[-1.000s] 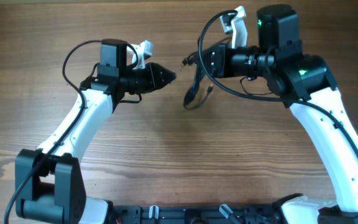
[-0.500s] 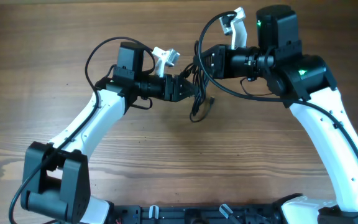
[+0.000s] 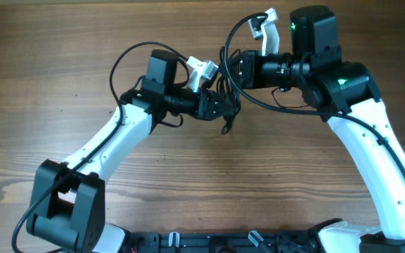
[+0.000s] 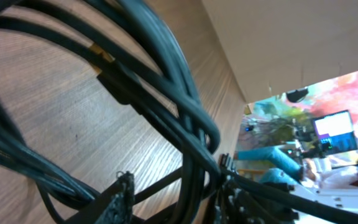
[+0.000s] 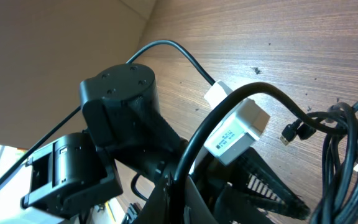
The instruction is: Untangle cables
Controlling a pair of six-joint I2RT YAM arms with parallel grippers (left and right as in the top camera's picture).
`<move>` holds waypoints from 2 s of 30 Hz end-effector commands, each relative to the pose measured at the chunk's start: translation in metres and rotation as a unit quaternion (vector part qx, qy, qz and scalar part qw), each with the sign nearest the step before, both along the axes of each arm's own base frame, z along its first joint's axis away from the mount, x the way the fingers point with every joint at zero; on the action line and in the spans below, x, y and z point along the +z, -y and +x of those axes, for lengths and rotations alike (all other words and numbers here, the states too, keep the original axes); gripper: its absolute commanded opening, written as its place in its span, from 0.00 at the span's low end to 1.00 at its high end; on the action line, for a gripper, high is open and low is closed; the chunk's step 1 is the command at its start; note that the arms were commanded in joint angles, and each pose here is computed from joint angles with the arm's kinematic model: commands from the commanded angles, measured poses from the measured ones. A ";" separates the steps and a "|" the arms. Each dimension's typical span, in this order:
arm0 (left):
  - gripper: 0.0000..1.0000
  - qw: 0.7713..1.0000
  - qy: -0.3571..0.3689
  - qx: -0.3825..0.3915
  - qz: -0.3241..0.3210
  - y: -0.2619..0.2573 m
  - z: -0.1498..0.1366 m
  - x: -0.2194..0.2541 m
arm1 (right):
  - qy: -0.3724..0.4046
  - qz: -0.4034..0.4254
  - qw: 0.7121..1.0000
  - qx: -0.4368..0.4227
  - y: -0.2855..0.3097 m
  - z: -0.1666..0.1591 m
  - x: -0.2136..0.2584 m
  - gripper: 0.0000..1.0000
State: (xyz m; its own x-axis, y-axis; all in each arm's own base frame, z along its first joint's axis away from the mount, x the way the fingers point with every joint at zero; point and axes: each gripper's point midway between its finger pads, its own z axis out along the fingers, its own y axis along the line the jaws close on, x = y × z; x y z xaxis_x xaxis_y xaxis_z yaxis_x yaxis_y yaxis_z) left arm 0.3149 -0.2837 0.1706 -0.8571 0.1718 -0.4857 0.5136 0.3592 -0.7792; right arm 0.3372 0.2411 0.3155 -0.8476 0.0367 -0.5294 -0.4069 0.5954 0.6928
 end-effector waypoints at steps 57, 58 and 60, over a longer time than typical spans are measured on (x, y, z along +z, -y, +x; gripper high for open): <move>0.32 0.954 -0.141 0.189 0.185 -0.062 0.039 -0.111 | -0.173 -0.195 0.961 -0.086 0.009 0.053 -0.193 0.49; 0.24 0.955 -0.140 0.187 0.181 -0.061 0.039 -0.111 | -0.174 -0.194 0.962 -0.084 0.009 0.053 -0.192 0.49; 0.04 0.958 -0.143 0.182 0.171 -0.059 0.039 -0.108 | -0.168 -0.181 0.967 -0.060 0.002 0.050 -0.189 0.47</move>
